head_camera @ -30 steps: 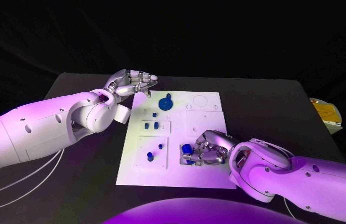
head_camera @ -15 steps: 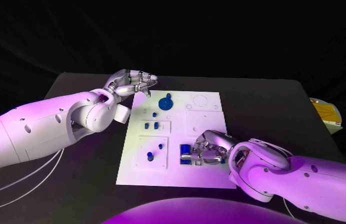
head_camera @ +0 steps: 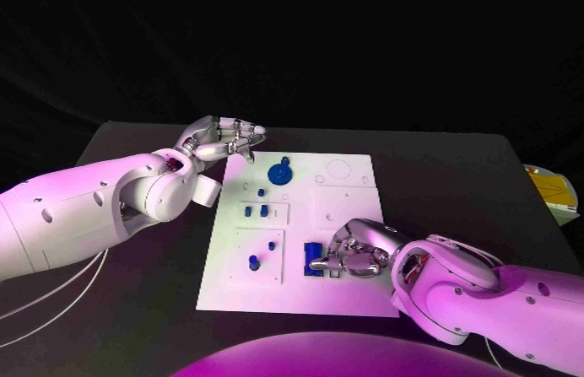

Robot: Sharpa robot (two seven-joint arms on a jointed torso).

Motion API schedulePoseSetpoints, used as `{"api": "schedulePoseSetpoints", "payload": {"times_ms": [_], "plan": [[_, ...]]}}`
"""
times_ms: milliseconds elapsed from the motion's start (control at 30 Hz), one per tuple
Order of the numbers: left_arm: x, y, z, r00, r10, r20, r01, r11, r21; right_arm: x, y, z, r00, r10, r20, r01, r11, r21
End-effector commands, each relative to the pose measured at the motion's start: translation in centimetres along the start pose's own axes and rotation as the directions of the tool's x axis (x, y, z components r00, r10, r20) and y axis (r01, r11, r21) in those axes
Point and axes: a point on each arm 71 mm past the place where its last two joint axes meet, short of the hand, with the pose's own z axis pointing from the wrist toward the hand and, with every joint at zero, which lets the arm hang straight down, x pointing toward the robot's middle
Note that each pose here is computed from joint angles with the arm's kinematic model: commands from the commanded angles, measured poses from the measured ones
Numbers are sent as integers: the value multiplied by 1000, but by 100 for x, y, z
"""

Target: Assemble the parts on the task board

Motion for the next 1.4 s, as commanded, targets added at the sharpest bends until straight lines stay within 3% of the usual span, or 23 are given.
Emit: {"api": "schedulePoseSetpoints", "payload": {"times_ms": [33, 267, 500, 767, 1033, 1400], "plan": [[22, -10, 2, 1000, -9, -14, 9, 1000, 6, 2, 24, -20, 1000, -15, -2, 15, 999, -34], [18, -11, 0, 1000, -9, -12, 9, 1000, 7, -64, -96, -67, 999, -23, 23, 23, 1000, -8], [3, -11, -9, 1000, -7, -6, 7, 1000, 11, -308, -334, -194, 995, -35, 99, 31, 998, 47], [11, 2, -10, 1000, -8, -4, 8, 1000, 12, -478, -653, -350, 988, -69, 140, 50, 990, 131], [23, 22, -12, 1000, -10, -7, 10, 1000, 9, -411, -807, -434, 986, -107, 130, 83, 981, 174], [21, 33, -17, 1000, -11, -7, 11, 1000, 6, -220, -780, -373, 991, -105, 86, 89, 982, 169]]}}
